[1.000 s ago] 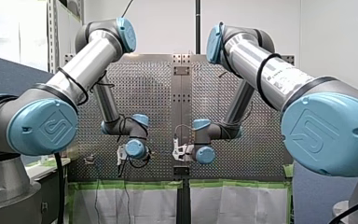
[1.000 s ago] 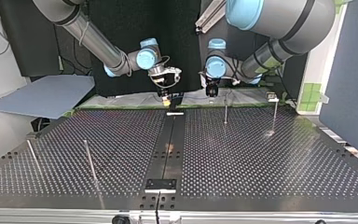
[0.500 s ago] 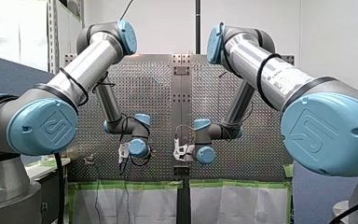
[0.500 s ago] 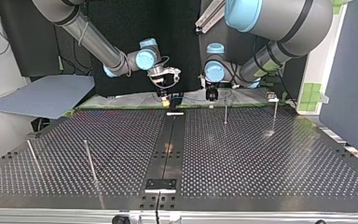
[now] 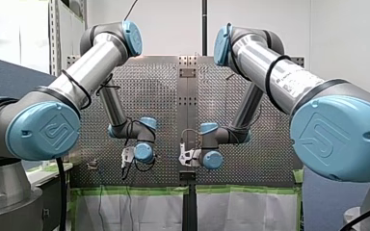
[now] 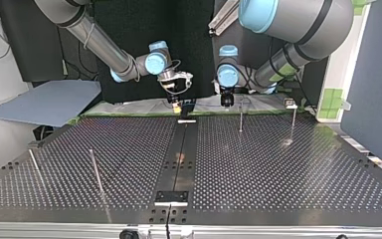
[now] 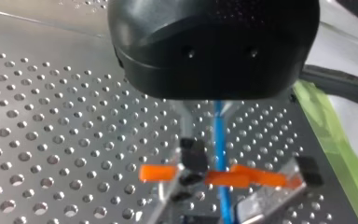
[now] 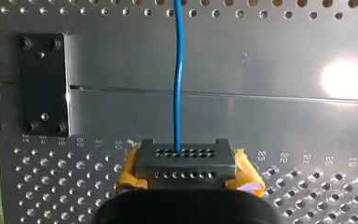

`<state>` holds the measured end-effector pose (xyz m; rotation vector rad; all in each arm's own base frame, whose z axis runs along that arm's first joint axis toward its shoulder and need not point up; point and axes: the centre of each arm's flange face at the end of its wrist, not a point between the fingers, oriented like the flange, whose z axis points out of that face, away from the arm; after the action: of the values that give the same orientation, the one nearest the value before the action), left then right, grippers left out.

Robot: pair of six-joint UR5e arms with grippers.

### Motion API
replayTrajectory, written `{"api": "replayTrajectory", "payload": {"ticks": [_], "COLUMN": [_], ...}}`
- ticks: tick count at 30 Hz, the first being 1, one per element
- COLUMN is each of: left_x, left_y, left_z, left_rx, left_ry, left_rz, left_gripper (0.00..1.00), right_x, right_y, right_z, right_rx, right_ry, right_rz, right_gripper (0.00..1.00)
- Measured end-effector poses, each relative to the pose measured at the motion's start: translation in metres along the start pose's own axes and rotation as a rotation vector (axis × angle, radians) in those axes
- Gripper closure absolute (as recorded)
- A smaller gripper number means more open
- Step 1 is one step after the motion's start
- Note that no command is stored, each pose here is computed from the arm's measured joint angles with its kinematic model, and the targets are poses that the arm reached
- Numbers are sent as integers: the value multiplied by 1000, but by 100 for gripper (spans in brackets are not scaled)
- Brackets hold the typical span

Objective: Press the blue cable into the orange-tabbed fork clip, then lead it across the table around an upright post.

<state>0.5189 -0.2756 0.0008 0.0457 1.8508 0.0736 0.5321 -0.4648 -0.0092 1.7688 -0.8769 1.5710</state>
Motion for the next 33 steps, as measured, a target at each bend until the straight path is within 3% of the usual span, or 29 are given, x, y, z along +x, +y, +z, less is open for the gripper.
{"api": "replayTrajectory", "payload": {"ticks": [12,23,33], "left_x": [1,0,-27], "left_y": [-1,-13,-23], "left_z": [-4,-12,-25], "left_rx": [-40,-23,-10], "left_ry": [1,5,-10], "left_rz": [55,108,108], "left_gripper": [100,100,100], "right_x": [0,6,20], "right_y": [0,1,10], "right_z": [0,5,7], "right_rx": [0,-3,-34], "right_ry": [-1,-11,-63], "right_rz": [0,-1,-3], "right_gripper": [100,100,100]}}
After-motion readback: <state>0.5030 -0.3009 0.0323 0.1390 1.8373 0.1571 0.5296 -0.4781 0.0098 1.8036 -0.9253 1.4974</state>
